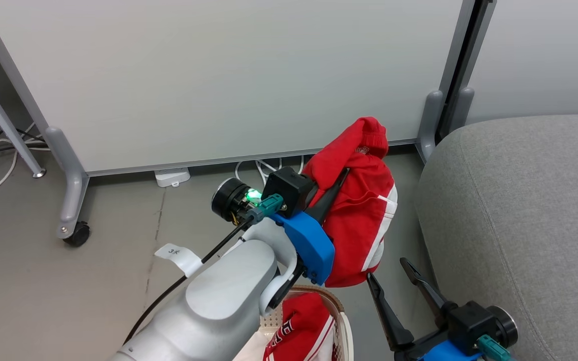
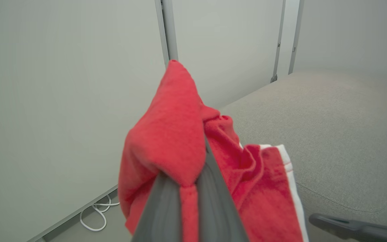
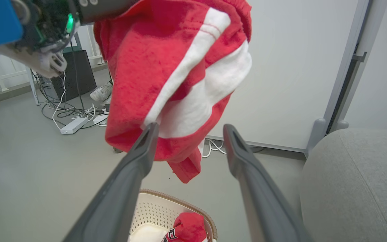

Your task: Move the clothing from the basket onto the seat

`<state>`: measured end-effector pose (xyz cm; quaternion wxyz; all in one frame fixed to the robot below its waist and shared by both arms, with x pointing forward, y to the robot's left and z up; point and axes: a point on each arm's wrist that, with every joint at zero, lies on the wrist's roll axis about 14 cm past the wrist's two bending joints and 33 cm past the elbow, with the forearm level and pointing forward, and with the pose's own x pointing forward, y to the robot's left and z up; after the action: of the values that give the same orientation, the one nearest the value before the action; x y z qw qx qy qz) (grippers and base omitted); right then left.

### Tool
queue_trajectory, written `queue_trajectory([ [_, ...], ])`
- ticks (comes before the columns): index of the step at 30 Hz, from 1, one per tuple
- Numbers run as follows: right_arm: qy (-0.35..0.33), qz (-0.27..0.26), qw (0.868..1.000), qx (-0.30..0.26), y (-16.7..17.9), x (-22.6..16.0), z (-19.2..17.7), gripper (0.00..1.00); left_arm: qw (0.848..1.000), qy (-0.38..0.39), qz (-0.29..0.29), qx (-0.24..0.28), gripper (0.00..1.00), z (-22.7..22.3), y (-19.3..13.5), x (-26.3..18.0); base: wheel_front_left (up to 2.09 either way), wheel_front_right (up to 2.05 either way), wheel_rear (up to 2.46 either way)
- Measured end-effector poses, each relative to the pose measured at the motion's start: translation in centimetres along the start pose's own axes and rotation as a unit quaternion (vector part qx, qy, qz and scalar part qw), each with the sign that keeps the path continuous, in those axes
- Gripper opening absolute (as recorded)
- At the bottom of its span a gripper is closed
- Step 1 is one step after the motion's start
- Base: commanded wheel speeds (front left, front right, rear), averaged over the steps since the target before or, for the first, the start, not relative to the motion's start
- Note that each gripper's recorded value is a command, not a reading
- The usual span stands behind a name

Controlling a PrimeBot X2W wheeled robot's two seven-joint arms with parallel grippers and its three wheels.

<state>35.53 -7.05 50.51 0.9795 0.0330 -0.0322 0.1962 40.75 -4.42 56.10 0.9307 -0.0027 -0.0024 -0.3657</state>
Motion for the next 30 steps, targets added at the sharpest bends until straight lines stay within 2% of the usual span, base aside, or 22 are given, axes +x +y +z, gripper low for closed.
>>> queue_trajectory([
  [20,0.007,-0.016,1.000,0.005,-1.0,-0.2,-0.4,1.00,1.000,0.011,-0.013,-0.003,0.00,-0.4,-1.0,0.6,0.00,0.00,0.00],
  [30,0.037,-0.012,0.999,0.018,-1.0,0.9,-1.4,1.00,1.000,0.008,-0.016,-0.007,0.00,-0.3,-1.2,0.8,0.00,0.00,0.00],
])
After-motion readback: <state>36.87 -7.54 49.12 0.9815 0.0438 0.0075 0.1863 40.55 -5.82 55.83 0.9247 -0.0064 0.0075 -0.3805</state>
